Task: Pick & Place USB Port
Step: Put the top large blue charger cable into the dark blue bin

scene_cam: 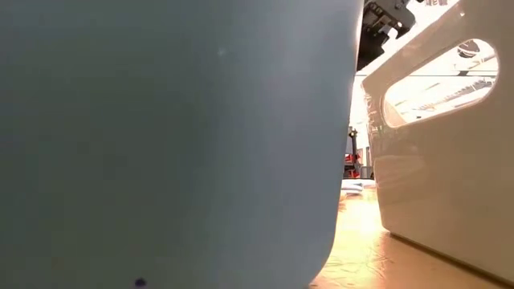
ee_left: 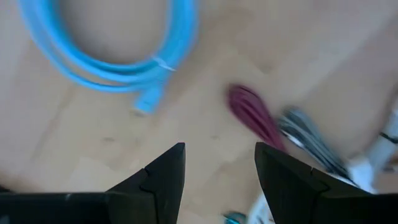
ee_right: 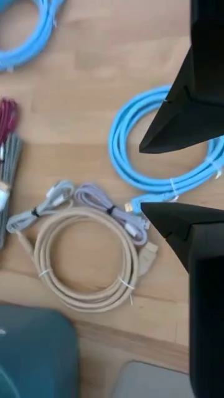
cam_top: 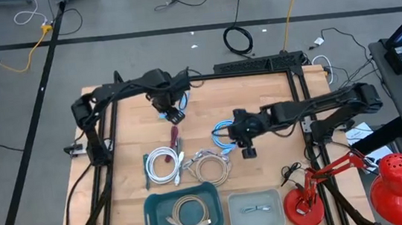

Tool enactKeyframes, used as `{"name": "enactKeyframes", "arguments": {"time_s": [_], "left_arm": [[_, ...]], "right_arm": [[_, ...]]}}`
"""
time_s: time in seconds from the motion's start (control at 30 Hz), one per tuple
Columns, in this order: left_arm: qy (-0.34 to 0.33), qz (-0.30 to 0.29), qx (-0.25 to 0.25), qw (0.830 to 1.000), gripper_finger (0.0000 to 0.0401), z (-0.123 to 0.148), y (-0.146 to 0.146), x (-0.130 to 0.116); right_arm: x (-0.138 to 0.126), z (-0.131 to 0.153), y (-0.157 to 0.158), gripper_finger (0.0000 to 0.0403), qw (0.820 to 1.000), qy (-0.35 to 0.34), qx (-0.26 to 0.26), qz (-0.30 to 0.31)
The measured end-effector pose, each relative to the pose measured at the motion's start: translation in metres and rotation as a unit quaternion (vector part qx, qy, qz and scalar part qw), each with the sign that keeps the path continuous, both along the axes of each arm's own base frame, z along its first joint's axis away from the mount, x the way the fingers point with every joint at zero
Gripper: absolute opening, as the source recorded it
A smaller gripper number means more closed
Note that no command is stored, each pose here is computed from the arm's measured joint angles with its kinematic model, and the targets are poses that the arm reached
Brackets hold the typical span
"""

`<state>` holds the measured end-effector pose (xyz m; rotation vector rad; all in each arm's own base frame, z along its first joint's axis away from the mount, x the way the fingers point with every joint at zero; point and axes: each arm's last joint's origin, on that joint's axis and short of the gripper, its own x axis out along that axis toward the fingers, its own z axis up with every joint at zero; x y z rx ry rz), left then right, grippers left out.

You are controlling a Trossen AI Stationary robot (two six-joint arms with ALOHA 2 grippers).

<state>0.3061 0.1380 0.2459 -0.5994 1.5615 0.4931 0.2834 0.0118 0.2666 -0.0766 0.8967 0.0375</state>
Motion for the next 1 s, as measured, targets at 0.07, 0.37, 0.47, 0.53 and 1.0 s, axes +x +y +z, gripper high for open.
{"name": "enactKeyframes", "arguments": {"time_s": [0.07, 0.37, 0.47, 0.53, 1.0], "left_arm": [[0.0, -0.018, 0.003, 1.0, 0.0198, 0.001, -0.012, 0.005], [0.007, -0.07, 0.05, 0.996, 0.0198, 0.006, -0.041, 0.014], [0.011, -0.062, 0.08, 0.995, 0.0198, 0.006, -0.038, 0.014], [0.003, -0.005, 0.073, 0.997, 0.0198, 0.005, -0.023, 0.011], [-0.045, -0.065, 0.077, 0.994, 0.0198, -0.035, 0.019, 0.032]], "right_arm": [[-0.006, 0.008, -0.002, 0.0126, 1.0, -0.012, 0.0, -0.002], [-0.041, 0.051, -0.005, 0.0125, 0.995, -0.1, 0.018, -0.02], [-0.042, 0.056, -0.008, 0.0125, 0.99, -0.127, 0.021, -0.049], [-0.04, 0.054, -0.015, 0.0125, 0.982, -0.146, 0.038, -0.113], [-0.028, -0.005, -0.042, 0.0124, 0.921, -0.189, 0.203, -0.274]]}}
